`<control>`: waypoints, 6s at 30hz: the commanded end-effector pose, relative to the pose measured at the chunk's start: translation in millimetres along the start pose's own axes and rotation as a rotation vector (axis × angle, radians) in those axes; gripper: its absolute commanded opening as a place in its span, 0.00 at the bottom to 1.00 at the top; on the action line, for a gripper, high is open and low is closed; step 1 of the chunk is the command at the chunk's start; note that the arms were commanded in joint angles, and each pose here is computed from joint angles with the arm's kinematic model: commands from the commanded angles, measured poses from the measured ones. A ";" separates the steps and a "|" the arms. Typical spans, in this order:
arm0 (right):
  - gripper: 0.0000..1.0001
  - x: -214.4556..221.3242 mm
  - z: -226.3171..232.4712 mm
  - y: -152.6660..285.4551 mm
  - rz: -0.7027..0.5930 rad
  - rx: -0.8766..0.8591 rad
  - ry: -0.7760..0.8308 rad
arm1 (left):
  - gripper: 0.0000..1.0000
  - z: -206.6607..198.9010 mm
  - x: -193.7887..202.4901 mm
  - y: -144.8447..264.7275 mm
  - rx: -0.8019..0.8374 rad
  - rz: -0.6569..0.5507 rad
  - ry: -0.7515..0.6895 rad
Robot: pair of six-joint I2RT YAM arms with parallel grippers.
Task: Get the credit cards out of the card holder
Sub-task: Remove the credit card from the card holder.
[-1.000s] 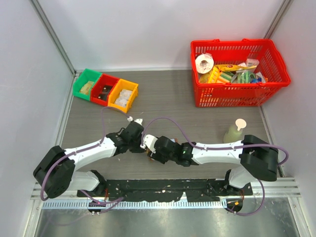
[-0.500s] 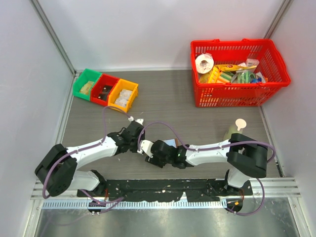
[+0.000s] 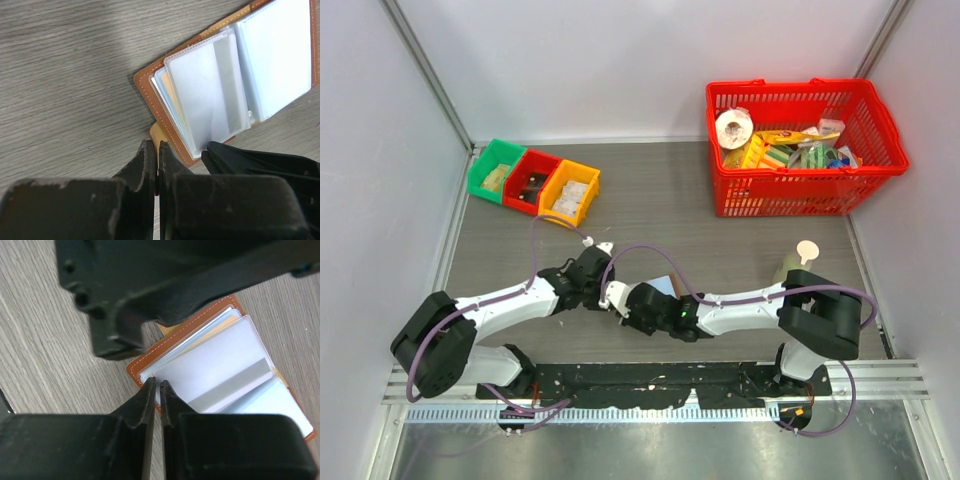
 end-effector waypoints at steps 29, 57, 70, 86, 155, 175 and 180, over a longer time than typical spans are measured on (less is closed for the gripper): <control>0.51 -11.9 -63.4 24.6 -0.181 0.148 -0.503 | 0.65 3.6 -20.2 22.0 -0.012 -0.272 0.156; 0.36 29.4 -67.7 5.7 -0.061 0.101 -0.634 | 0.52 -18.5 -58.2 -30.8 0.076 -0.168 0.156; 0.30 34.7 -61.8 -1.0 0.009 0.058 -0.625 | 0.45 -32.2 -60.2 -21.6 0.171 -0.154 0.231; 0.30 32.9 -62.9 1.9 0.002 0.065 -0.635 | 0.60 -37.8 -59.1 -4.9 0.248 -0.182 0.290; 0.58 -6.4 -53.9 -1.1 -0.044 -0.038 -0.696 | 0.46 -42.3 -35.6 12.1 0.598 -0.222 0.554; 0.75 -40.0 -62.9 23.0 0.060 0.194 -0.539 | 0.72 2.0 4.9 26.5 0.249 -0.187 0.329; 0.75 -41.5 -56.4 14.9 0.079 0.200 -0.544 | 0.57 1.8 6.1 15.8 0.268 -0.184 0.322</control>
Point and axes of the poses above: each gripper's point midway between its finger pads, its own y axis back along the fingers, its own z axis along the line the jaws close on, x = y × z, the point moved 8 cm from there along y, back along the fingers, and after that the axes turned 5 degrees about y, right-handed, at the moved point
